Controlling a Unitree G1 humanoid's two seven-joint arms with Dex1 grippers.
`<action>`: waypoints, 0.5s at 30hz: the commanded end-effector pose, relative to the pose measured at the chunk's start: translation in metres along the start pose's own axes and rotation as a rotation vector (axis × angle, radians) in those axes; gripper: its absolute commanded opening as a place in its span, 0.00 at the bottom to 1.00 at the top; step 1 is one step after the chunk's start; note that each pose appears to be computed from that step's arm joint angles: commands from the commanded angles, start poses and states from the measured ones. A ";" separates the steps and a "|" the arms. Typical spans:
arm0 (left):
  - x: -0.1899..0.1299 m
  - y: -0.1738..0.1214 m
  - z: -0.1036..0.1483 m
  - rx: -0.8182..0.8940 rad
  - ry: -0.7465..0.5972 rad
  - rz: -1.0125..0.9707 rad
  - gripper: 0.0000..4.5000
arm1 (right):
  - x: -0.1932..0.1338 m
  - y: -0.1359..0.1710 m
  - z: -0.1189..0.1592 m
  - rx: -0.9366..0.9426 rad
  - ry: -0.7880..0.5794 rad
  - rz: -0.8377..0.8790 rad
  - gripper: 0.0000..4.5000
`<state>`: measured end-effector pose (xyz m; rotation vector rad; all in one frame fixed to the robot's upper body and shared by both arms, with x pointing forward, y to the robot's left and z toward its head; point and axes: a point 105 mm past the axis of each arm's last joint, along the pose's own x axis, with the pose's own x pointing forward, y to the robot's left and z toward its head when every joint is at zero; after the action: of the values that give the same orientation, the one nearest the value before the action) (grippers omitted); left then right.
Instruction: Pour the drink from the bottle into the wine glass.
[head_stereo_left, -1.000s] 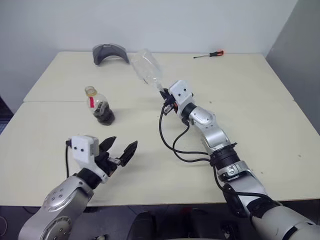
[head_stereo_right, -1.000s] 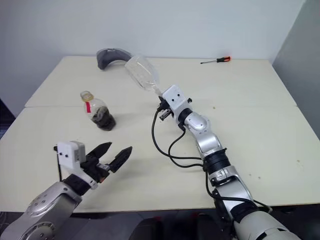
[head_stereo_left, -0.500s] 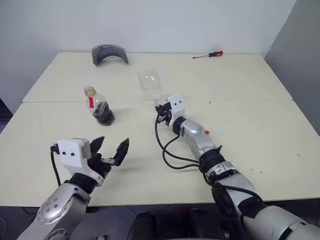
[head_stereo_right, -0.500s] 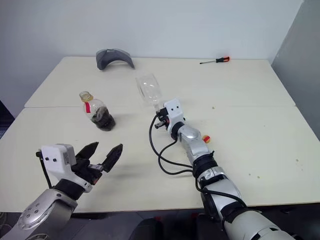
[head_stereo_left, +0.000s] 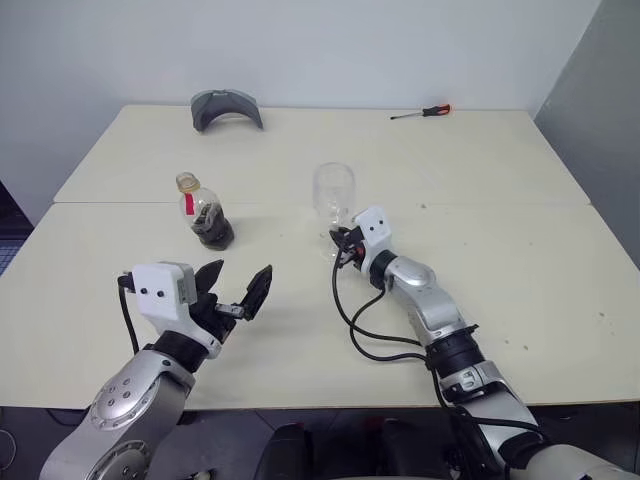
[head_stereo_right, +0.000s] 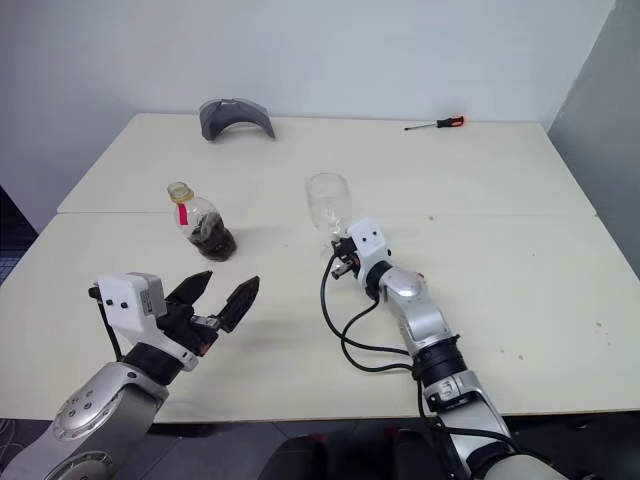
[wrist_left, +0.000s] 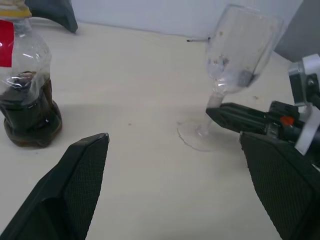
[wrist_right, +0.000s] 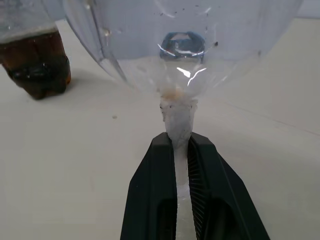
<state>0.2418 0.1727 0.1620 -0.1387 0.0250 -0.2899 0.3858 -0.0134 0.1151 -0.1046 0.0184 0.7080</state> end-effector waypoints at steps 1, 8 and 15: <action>-0.001 -0.007 0.003 0.014 -0.009 -0.033 1.00 | -0.007 -0.003 -0.001 -0.021 0.035 -0.009 0.02; -0.001 0.001 0.000 0.020 -0.008 -0.030 1.00 | 0.001 0.014 0.024 0.035 -0.027 0.057 0.02; -0.002 0.000 -0.003 0.015 -0.014 -0.039 1.00 | -0.001 0.040 0.033 0.054 -0.075 0.191 0.02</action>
<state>0.2426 0.1755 0.1515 -0.1363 0.0465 -0.3157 0.3653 0.0111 0.1227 -0.0512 0.0574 0.8492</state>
